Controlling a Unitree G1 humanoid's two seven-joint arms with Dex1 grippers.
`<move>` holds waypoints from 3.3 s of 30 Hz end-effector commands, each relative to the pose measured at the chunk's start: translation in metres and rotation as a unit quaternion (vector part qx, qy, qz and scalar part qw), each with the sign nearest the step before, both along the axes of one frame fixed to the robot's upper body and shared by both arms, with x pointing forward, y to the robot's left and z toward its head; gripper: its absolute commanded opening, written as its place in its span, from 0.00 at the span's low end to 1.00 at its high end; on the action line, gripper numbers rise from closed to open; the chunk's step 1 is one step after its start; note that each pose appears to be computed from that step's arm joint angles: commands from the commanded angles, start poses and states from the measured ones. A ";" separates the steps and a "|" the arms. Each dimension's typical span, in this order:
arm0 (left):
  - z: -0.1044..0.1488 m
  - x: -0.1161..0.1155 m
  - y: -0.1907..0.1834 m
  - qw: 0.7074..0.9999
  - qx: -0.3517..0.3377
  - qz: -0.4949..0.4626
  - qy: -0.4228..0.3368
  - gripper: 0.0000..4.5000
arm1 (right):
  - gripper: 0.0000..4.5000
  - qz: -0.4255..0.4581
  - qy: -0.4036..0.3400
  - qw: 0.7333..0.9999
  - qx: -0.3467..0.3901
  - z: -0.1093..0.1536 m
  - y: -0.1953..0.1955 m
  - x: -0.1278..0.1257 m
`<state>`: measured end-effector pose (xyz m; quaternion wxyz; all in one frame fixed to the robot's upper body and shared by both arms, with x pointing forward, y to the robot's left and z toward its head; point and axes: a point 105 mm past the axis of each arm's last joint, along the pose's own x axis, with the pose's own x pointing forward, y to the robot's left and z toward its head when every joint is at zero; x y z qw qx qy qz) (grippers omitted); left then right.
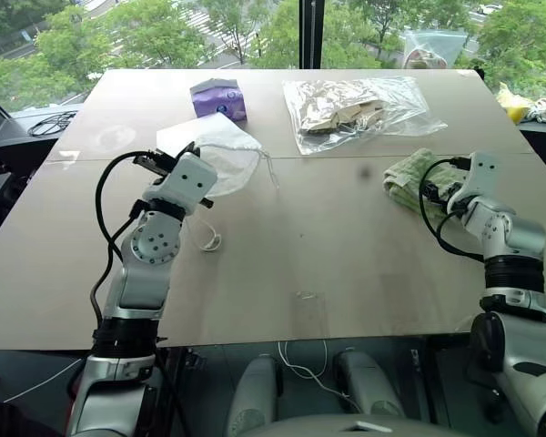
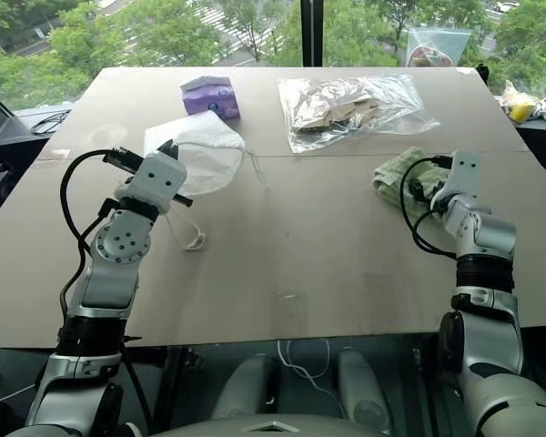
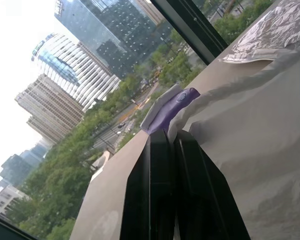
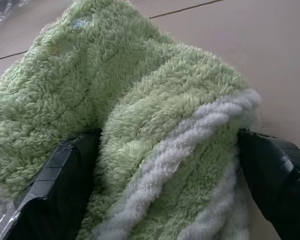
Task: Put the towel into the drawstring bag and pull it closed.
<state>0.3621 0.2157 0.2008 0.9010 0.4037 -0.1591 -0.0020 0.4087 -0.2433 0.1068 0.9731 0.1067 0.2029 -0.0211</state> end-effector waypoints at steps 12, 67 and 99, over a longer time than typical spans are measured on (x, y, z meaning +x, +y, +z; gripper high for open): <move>0.006 0.002 0.000 1.000 0.015 -0.001 -0.009 0.00 | 0.63 0.056 0.092 0.992 0.058 -0.054 0.029 -0.007; 0.016 -0.004 -0.052 0.888 -0.299 -0.260 0.232 0.00 | 0.01 0.382 -0.065 0.860 0.332 0.069 0.236 -0.088; 0.012 0.000 -0.111 0.843 -0.317 -0.344 0.266 0.00 | 0.01 0.270 -0.120 0.803 0.518 0.118 0.262 -0.052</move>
